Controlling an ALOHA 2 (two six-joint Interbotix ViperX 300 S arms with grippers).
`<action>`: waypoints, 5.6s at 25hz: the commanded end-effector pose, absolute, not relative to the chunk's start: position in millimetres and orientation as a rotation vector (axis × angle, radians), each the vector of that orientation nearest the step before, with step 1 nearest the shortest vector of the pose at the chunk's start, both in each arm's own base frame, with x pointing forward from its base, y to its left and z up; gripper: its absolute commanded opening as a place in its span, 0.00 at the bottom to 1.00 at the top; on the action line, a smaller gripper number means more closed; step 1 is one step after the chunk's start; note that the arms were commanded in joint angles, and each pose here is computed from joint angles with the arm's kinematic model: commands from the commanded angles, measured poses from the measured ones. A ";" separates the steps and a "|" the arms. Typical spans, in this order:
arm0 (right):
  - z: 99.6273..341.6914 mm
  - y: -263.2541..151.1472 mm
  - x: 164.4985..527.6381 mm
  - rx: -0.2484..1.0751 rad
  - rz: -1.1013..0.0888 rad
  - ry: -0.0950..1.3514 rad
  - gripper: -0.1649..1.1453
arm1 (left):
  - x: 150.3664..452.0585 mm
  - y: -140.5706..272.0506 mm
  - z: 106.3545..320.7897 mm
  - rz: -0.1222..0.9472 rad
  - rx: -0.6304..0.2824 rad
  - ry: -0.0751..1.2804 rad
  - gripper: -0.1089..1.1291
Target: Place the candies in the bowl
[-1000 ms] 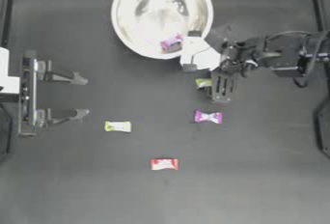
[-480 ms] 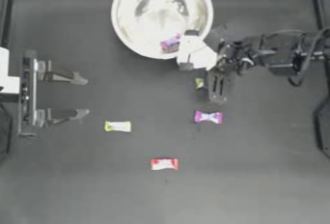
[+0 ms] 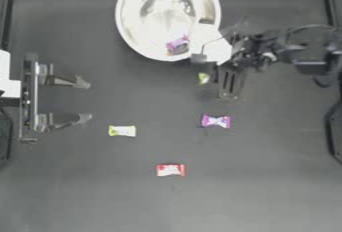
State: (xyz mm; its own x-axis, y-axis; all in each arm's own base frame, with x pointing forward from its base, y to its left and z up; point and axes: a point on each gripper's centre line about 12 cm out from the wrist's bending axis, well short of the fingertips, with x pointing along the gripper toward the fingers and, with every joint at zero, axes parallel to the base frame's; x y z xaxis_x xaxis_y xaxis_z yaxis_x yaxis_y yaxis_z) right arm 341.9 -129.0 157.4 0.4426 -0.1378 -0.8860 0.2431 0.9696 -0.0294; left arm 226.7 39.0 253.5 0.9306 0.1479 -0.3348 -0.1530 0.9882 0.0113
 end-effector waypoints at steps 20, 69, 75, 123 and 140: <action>228.9 -240.3 373.4 -0.029 -0.492 0.643 0.40 | 227.9 42.3 255.0 0.179 -0.011 0.315 0.85; 284.5 -74.8 301.5 -0.018 -0.201 0.520 0.86 | 226.4 40.1 249.6 0.161 -0.012 0.347 0.85; 280.2 -51.3 278.6 -0.026 -0.145 0.500 0.86 | 226.7 38.8 248.4 0.144 -0.012 0.375 0.86; 271.5 -31.6 224.6 0.057 -0.134 0.319 0.86 | 344.8 45.4 133.5 -0.012 -0.020 1.153 0.90; 272.5 -31.4 223.0 0.056 -0.134 0.311 0.86 | 351.9 40.9 115.4 -0.001 -0.004 1.222 0.89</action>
